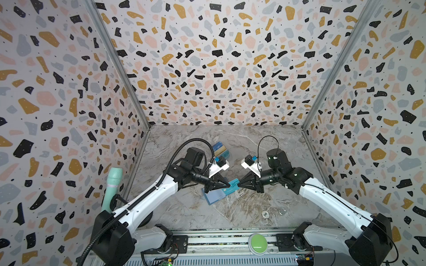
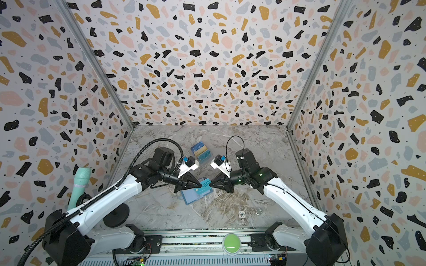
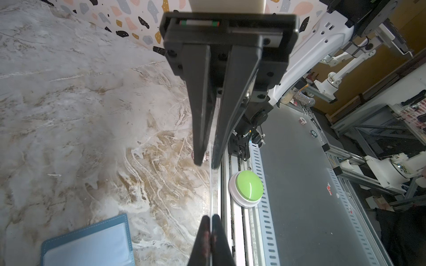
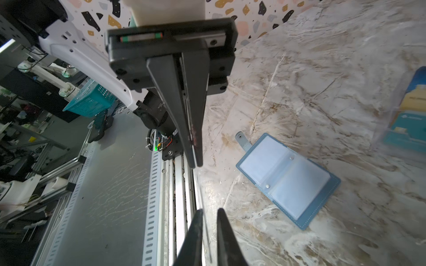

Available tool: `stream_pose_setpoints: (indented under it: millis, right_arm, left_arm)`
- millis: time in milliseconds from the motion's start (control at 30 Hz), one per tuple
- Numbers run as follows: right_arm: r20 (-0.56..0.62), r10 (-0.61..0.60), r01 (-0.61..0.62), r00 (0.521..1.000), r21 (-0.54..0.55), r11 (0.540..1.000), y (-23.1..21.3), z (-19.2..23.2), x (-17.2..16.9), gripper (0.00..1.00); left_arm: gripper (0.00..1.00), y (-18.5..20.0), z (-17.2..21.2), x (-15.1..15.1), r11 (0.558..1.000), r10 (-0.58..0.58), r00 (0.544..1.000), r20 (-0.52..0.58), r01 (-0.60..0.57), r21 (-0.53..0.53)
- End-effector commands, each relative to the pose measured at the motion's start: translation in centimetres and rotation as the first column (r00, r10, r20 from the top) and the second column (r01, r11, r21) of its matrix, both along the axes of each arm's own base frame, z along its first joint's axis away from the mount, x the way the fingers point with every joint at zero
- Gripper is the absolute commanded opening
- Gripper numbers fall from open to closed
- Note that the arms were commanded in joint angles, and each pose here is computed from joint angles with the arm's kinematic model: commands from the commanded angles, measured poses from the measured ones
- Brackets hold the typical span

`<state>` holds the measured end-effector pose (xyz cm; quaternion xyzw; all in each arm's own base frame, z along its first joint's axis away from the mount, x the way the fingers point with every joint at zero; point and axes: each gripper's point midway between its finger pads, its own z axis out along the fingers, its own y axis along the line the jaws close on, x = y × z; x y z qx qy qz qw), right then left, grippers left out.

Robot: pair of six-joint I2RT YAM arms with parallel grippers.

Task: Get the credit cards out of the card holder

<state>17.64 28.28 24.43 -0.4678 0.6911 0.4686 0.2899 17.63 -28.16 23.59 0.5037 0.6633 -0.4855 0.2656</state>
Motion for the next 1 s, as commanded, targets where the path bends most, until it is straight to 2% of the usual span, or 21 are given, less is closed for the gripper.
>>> stream_pose_setpoints:
  millis: [0,67,133,233,333,433,500,567,733,967]
  right_arm:
    - [0.049,-0.072,0.071,0.996,0.021,0.997,-0.6,1.0,1.2,0.35]
    - [0.063,-0.138,0.138,0.988,0.011,0.990,-1.2,0.9,2.2,0.52]
    - [0.091,-0.237,0.239,0.967,-0.013,0.971,-2.0,0.5,3.7,0.61]
    - [0.159,-0.418,0.431,0.894,-0.055,0.901,-4.0,-0.5,6.6,0.72]
    - [0.204,-0.537,0.560,0.818,-0.075,0.825,-5.7,-1.3,8.4,0.76]
    - [0.227,-0.619,0.646,0.752,-0.070,0.760,-7.1,-1.7,9.4,0.80]
    - [0.239,-0.648,0.676,0.723,-0.057,0.734,-7.7,-1.8,9.8,0.82]
    - [0.250,-0.669,0.697,0.700,-0.039,0.716,-8.1,-1.7,9.9,0.90]
    - [0.276,-0.701,0.729,0.658,-0.001,0.684,-9.1,-1.3,9.9,0.93]
    - [0.287,-0.711,0.738,0.642,0.017,0.674,-9.3,-1.1,10.1,0.94]
  left_arm:
    - [0.00,-0.1,1.1,0.7,1.000,0.025,0.998,0.049,-0.025,0.001]
    - [0.00,-0.2,1.4,1.8,0.997,0.080,0.994,0.071,-0.080,0.005]
    - [0.00,-0.2,1.5,2.9,0.990,0.138,0.986,0.093,-0.139,0.008]
    - [0.00,0.0,1.3,4.3,0.979,0.195,0.973,0.127,-0.201,0.033]
    - [0.00,0.4,0.9,6.7,0.947,0.294,0.941,0.167,-0.310,0.080]
    - [0.00,1.3,0.4,9.8,0.886,0.416,0.884,0.213,-0.447,0.121]
    - [0.00,1.6,0.0,11.2,0.863,0.448,0.865,0.225,-0.485,0.145]
    - [0.00,1.6,-0.4,12.0,0.857,0.448,0.866,0.222,-0.487,0.168]
    - [0.00,0.7,-1.2,13.5,0.876,0.382,0.897,0.221,-0.428,0.221]
    - [0.00,0.3,-2.6,17.6,0.869,0.359,0.909,0.211,-0.408,0.280]
